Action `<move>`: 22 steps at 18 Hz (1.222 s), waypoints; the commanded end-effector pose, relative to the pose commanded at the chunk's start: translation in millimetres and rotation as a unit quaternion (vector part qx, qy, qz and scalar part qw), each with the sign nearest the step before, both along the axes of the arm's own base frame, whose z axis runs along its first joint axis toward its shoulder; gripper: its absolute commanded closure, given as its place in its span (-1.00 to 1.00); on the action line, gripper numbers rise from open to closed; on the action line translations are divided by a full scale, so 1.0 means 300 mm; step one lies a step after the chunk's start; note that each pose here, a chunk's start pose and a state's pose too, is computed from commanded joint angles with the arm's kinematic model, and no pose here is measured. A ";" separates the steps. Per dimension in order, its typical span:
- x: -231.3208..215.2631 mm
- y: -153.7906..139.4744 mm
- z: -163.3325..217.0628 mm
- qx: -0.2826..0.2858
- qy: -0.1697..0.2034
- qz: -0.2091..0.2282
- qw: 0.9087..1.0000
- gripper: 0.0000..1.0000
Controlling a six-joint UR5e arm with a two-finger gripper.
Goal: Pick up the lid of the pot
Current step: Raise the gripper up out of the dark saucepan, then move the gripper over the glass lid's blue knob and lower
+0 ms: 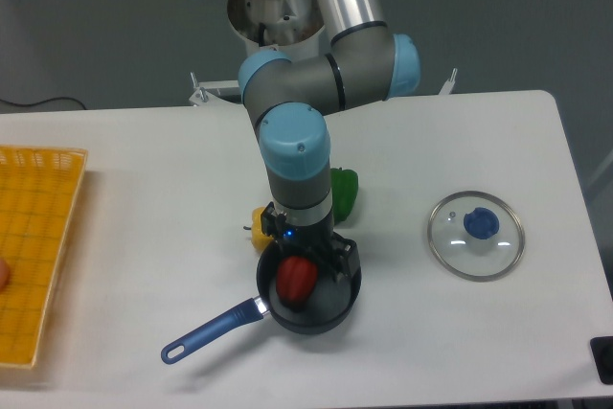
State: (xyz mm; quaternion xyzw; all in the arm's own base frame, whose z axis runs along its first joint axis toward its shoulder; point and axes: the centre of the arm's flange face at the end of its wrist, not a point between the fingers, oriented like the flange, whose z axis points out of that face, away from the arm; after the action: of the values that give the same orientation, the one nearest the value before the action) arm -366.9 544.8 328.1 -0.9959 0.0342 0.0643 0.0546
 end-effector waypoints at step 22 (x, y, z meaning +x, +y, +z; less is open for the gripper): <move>-0.094 -0.188 0.034 -0.081 0.026 -0.134 0.987 -1.00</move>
State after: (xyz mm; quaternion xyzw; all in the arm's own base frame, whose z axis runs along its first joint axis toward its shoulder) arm -395.0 488.4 338.2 -0.9814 0.1740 0.0788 -0.0195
